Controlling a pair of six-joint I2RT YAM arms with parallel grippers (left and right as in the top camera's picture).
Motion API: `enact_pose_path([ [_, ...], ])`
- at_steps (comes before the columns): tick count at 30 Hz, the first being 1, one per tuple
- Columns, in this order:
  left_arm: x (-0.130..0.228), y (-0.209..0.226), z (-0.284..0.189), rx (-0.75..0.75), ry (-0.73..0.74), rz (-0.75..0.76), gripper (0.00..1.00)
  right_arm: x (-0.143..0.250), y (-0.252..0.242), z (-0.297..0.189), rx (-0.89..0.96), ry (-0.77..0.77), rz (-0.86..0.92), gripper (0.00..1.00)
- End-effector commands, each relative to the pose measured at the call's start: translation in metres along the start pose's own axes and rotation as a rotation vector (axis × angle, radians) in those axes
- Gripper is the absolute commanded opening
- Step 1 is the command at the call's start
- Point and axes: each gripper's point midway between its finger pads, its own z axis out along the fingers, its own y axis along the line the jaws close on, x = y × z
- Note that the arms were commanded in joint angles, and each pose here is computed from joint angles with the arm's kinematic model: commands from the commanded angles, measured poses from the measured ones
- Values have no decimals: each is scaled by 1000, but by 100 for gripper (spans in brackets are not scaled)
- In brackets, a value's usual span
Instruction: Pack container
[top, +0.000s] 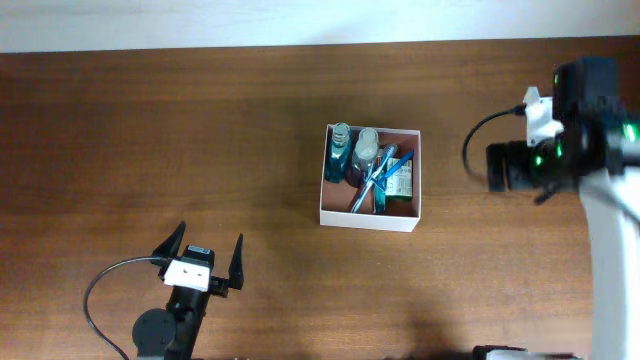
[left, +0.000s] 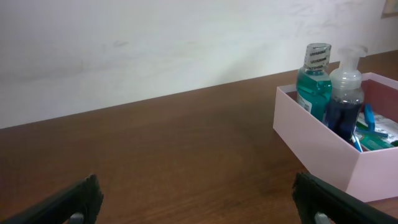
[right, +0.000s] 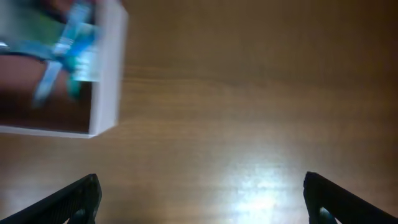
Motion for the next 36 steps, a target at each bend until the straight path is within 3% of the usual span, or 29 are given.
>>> enact_pose_path([
  [1, 2, 2, 0, -14, 1, -12, 99, 6, 14, -39, -6, -127, -55, 99],
  [9, 2, 2, 0, -14, 1, -12, 99, 33, 17, -104, 0, -352, -64, 99],
  [16, 2, 2, 0, -14, 2, -12, 99, 60, 19, -127, -11, -447, -56, 99],
  [26, 2, 2, 0, -14, 1, -12, 99, 67, 65, -75, -215, -719, -119, 99],
  [36, 2, 2, 0, -14, 1, -12, 99, 68, 98, -40, -308, -1160, -232, 99],
])
